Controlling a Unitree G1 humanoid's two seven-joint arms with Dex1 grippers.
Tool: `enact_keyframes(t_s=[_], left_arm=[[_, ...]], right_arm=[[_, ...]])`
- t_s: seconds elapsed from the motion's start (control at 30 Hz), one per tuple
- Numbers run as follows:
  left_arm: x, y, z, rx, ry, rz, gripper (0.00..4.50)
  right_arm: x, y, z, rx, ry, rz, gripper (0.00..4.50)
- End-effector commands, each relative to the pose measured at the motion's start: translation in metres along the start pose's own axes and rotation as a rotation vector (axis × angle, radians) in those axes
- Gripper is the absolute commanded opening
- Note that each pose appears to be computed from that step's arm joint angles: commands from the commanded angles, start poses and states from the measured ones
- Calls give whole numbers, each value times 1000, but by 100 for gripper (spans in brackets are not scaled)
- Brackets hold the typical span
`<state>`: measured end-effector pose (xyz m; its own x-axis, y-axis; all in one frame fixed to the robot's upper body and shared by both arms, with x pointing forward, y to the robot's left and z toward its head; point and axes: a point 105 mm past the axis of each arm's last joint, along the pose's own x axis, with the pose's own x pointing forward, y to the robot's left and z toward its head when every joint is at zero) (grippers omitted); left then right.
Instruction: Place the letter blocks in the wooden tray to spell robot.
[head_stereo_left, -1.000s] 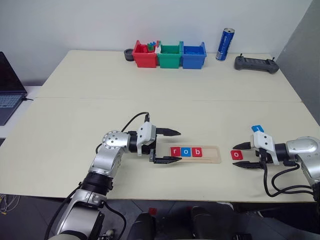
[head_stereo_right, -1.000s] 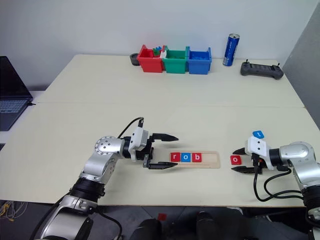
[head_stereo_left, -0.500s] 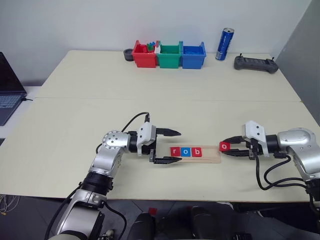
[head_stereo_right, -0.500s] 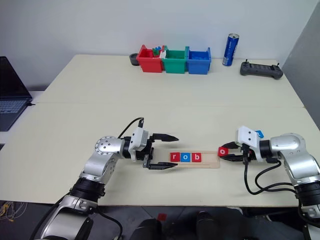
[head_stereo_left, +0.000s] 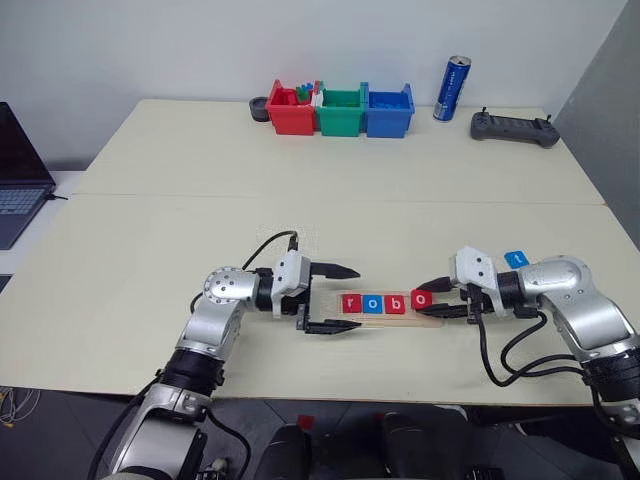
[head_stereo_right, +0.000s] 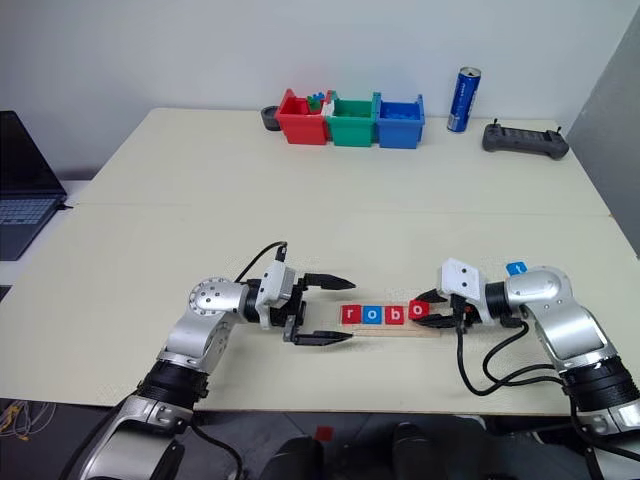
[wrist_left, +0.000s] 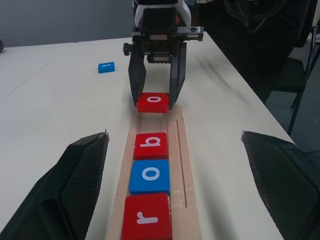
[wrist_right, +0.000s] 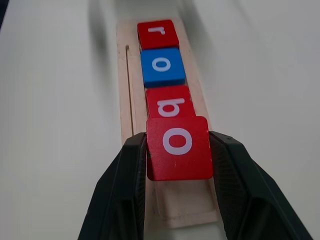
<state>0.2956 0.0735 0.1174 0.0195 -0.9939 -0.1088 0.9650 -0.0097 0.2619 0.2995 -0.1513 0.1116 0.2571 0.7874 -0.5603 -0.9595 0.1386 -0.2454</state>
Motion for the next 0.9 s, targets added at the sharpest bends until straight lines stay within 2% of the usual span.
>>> enact_keyframes(t_s=[0.03, 0.9], left_arm=[[1, -1, 10, 53, -15, -11, 450], [-1, 0, 12, 54, -5, 11, 450]], right_arm=[[2, -4, 6, -59, 1, -2, 146], [8, -9, 4, -75, 15, 27, 146]])
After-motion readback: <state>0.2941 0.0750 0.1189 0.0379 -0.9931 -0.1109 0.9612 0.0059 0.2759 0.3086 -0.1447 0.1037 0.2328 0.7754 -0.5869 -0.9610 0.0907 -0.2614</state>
